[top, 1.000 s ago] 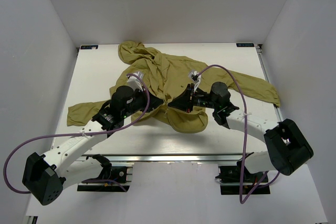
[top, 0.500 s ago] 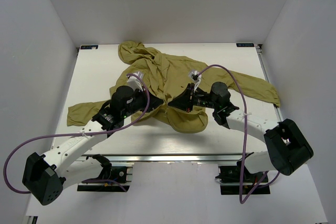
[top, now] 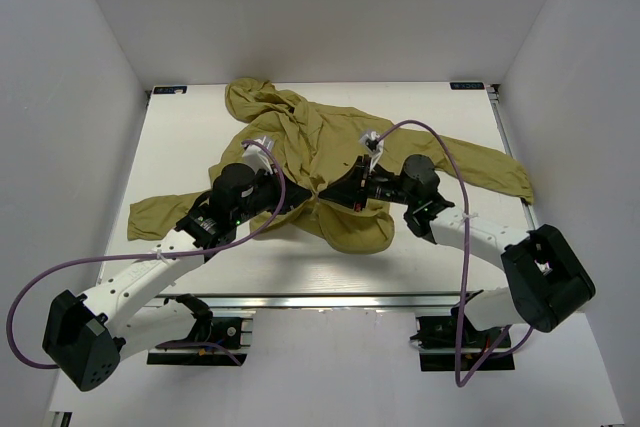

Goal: Zip up the jacket

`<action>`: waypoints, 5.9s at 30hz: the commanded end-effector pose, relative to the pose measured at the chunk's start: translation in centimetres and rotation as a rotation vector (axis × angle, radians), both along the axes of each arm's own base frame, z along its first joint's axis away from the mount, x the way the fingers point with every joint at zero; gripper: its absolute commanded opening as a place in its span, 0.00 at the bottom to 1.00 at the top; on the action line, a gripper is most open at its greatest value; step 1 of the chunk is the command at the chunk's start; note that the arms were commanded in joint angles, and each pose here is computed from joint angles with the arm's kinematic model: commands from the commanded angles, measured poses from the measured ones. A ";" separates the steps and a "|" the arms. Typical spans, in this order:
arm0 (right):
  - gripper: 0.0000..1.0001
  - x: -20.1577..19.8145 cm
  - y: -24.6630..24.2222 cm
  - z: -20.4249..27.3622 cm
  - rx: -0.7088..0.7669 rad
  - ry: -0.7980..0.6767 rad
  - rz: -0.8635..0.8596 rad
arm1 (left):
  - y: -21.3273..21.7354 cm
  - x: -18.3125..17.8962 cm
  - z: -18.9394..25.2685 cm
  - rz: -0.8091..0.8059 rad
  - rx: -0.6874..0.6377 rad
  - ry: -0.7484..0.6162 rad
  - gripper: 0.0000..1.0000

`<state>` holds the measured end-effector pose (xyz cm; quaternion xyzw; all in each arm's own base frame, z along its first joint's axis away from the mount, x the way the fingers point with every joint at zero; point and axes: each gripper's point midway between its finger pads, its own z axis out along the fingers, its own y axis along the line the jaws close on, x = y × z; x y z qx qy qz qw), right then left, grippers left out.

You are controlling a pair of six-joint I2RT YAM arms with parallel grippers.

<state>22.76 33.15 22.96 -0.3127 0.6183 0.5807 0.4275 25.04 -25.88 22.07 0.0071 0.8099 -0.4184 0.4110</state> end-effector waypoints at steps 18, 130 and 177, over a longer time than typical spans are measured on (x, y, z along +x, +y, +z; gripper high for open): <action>0.00 0.8 1.0 1.6 -0.026 -0.021 0.034 | -0.4 -0.6 1.8 -0.085 0.011 -0.095 0.00; 0.00 -2.3 0.0 -2.5 0.003 0.240 -0.063 | -1.8 -6.5 -2.1 -0.579 -0.621 0.181 0.23; 0.00 -2.9 1.2 -1.3 0.008 0.286 0.012 | -1.6 -7.6 -1.6 -0.638 -0.590 0.142 0.00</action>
